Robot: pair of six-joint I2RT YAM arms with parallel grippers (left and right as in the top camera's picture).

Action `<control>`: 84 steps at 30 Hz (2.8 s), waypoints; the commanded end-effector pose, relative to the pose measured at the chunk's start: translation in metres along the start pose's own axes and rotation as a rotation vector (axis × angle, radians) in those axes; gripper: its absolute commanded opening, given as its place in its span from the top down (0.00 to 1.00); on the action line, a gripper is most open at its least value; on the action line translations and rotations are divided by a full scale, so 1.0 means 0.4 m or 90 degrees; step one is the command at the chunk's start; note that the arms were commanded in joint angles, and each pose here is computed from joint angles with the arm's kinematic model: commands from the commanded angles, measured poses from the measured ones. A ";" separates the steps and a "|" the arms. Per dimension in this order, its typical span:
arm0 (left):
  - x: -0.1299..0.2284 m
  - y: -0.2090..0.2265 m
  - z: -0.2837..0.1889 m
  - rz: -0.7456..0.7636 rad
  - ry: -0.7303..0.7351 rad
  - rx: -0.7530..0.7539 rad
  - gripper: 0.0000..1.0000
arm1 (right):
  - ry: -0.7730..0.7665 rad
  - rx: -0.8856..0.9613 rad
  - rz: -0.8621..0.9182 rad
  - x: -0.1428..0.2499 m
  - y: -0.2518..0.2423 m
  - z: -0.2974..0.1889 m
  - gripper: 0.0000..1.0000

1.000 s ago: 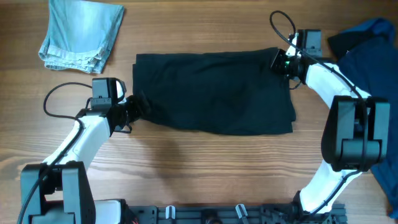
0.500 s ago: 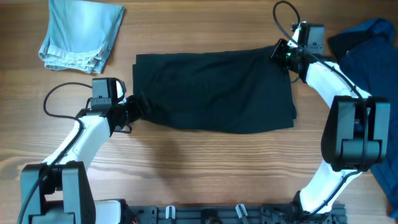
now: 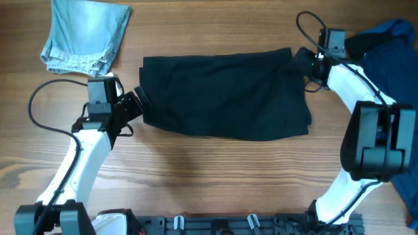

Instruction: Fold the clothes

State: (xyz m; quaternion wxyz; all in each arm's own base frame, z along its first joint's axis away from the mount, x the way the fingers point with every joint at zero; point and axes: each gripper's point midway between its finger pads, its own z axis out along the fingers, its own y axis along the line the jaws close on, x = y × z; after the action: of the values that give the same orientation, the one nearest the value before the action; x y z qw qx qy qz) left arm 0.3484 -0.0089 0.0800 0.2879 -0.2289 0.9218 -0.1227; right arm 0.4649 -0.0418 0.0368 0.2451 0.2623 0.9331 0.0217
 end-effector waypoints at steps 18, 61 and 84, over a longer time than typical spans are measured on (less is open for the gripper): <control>-0.099 -0.052 0.125 0.074 -0.009 0.071 0.00 | 0.225 -0.131 -0.160 0.215 0.033 -0.098 0.00; -0.019 -0.055 0.175 0.094 0.117 0.101 0.96 | 0.253 -0.148 -0.152 0.238 0.040 -0.109 0.00; -0.168 -0.075 -0.014 0.107 0.123 -0.017 0.00 | 0.260 -0.178 -0.149 0.244 0.059 -0.116 0.00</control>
State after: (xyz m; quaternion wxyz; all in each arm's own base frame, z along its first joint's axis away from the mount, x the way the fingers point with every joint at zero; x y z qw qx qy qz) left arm 0.4018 -0.0156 0.1275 0.2045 -0.1289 0.9629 -0.1199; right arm 0.3855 0.0273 0.0425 0.0947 0.1161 0.9750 0.1643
